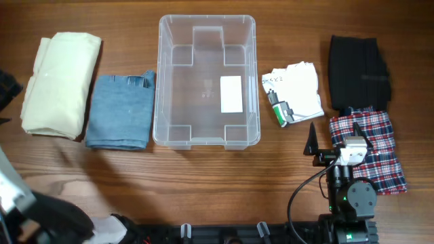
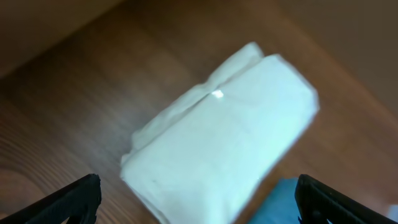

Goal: Pack container
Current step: 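Move the left gripper over to the folded cream cloth, then lower the left gripper and pinch the cream cloth's edge, then lift the cream cloth with the left gripper and carry it into the container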

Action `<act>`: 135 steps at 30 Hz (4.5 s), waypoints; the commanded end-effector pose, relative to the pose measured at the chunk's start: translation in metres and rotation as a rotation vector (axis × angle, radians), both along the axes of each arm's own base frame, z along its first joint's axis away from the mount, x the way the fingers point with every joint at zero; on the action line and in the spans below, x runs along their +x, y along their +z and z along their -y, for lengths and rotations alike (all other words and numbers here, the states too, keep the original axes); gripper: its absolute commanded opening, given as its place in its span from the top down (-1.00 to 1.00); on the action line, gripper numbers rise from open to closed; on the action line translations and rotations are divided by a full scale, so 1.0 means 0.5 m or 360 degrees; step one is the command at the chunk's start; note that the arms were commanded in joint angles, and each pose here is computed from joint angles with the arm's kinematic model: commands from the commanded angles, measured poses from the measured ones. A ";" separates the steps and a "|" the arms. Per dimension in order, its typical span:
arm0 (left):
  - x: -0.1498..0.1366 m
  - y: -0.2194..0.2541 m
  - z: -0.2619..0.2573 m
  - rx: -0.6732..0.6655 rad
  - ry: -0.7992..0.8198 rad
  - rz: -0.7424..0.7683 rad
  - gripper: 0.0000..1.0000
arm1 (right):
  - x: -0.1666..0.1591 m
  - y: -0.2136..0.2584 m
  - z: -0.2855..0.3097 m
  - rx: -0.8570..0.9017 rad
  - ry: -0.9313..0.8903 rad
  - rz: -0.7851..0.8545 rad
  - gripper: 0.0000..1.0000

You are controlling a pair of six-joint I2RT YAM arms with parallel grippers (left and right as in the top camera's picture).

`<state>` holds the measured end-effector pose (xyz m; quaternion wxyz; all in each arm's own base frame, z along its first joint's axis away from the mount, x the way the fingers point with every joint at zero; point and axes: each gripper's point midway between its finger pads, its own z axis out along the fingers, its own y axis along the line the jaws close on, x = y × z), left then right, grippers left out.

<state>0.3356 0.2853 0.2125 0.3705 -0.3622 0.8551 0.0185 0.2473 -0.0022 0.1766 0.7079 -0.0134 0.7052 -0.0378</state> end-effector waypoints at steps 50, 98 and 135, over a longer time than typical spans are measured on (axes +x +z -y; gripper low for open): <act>0.061 -0.420 0.071 -0.0756 -0.0486 -0.0208 -0.75 | 0.000 0.002 0.003 0.0014 -0.0013 0.0010 -0.99; 0.189 -0.423 0.053 -0.0051 -0.0910 -0.0150 -0.99 | 0.000 0.002 0.003 0.0014 -0.0013 0.0010 -0.99; 0.235 -0.004 0.051 0.0159 -0.0641 0.0476 0.92 | 0.000 0.002 0.003 0.0014 -0.0013 0.0010 -0.99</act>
